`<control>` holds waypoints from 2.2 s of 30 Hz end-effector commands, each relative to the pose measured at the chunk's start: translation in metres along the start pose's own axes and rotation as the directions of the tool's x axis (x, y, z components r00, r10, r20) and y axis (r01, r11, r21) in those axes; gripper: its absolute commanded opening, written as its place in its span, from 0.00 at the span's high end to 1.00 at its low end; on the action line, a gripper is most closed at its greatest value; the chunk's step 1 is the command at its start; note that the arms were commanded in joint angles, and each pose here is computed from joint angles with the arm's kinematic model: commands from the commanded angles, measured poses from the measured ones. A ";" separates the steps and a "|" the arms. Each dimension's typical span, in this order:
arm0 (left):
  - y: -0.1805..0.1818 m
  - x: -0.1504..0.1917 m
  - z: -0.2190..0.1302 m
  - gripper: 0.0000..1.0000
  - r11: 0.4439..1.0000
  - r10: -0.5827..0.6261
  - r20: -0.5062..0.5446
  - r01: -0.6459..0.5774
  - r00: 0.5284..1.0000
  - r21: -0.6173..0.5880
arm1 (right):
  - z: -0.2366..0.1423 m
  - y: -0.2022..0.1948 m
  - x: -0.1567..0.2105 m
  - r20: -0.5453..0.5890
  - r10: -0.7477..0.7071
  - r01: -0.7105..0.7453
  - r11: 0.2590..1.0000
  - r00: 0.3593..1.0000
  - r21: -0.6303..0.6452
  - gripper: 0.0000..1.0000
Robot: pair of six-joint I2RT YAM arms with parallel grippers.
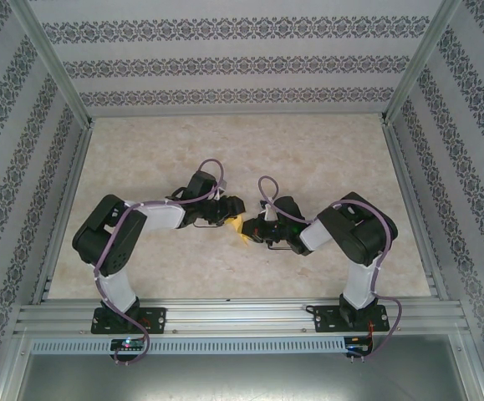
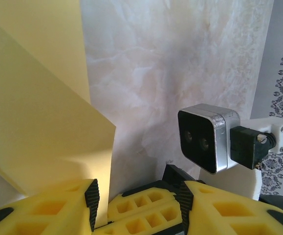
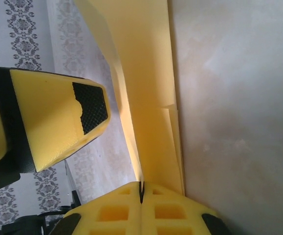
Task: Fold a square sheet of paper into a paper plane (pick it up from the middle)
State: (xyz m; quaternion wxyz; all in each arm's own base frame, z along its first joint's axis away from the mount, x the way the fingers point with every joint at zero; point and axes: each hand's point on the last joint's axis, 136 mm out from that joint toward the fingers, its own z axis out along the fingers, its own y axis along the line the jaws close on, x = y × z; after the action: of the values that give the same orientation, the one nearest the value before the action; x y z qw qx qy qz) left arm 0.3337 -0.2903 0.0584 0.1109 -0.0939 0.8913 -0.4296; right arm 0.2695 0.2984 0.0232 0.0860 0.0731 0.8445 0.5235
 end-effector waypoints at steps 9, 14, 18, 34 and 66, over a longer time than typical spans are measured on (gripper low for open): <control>0.017 0.001 0.023 0.50 0.999 0.004 -0.040 -0.006 0.999 -0.032 | -0.002 -0.015 0.001 0.006 0.056 -0.056 0.998 0.998 0.027 0.99; 0.035 0.006 0.026 0.51 0.995 -0.036 -0.053 0.030 0.998 -0.098 | -0.007 -0.010 0.002 0.014 0.044 -0.044 0.998 0.999 0.037 0.87; 0.041 0.009 0.027 0.52 0.992 -0.047 -0.066 0.039 0.997 -0.120 | -0.014 -0.007 0.006 0.007 0.011 -0.012 0.996 1.000 0.090 0.83; 0.037 0.011 0.028 0.52 0.994 -0.041 -0.086 0.032 0.995 -0.103 | -0.019 -0.002 0.014 -0.052 -0.089 0.099 0.962 0.995 0.256 0.65; 0.036 0.014 0.030 0.51 0.995 -0.045 -0.106 0.035 0.993 -0.093 | -0.034 0.054 0.000 0.010 -0.128 0.124 0.977 0.992 0.172 0.88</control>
State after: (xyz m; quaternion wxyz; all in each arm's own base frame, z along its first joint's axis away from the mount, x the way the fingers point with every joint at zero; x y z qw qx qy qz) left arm 0.3385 -0.2975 0.0367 0.0810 -0.0934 0.8981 -0.4221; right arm 0.2607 0.2811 0.0782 0.1232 0.0406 0.8958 0.4251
